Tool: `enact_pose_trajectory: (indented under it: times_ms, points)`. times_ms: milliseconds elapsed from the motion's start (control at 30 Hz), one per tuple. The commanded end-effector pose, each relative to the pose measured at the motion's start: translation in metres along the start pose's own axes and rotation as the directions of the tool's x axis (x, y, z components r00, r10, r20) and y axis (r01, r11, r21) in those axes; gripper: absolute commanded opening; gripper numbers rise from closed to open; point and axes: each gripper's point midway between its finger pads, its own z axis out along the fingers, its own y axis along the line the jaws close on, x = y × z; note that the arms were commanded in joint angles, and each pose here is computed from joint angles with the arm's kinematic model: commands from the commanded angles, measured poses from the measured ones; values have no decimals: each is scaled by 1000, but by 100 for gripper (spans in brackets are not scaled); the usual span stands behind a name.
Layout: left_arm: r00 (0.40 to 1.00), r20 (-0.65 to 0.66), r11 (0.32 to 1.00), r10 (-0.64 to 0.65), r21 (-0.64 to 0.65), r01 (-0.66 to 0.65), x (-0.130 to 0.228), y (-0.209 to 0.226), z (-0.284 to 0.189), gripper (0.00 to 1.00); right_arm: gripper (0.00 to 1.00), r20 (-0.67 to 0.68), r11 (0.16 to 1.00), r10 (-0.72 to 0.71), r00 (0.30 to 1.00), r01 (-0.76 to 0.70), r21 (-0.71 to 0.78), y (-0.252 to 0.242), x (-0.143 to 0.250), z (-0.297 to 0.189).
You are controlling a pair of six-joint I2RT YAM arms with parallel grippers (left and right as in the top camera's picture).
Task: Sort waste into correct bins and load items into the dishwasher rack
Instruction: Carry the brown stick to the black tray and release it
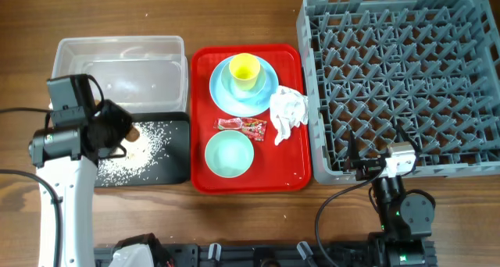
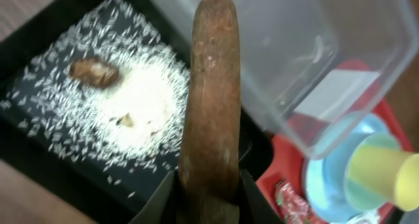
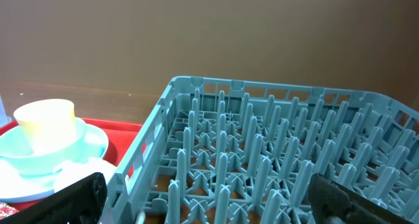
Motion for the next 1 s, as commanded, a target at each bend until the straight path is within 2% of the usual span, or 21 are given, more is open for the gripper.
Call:
enact_pose_trajectory:
  times_ms: [0,167,500,567,667,767,867,967]
  points:
    - [996,-77,997,-42,-66,37,28,26,28,4,100,5,1000,-5,1000,5,8,-2,-1,0]
    - [981,-74,982,-178,-83,172,49,46,67,6,100,5,1000,-5,1000,5,8,-2,-1,0]
    - [967,-13,962,-254,-112,251,48,60,92,11,100,5,1000,-5,1000,5,8,-2,-1,0]
    - [968,0,962,-252,-110,250,46,61,93,19,100,5,1000,-5,1000,5,9,-2,-1,0]
    - [968,24,964,-249,-90,250,39,57,93,42,100,5,1000,-5,1000,5,8,-2,-1,0]
    - [969,42,967,-243,-63,245,34,52,88,57,100,5,1000,-5,1000,5,8,-2,-1,0]
    - [971,72,973,-227,-14,229,26,43,76,57,100,5,1000,-5,1000,5,8,-2,-1,0]
    - [985,62,980,-160,128,151,19,12,51,56,100,5,1000,-5,1000,5,8,-2,-1,0]
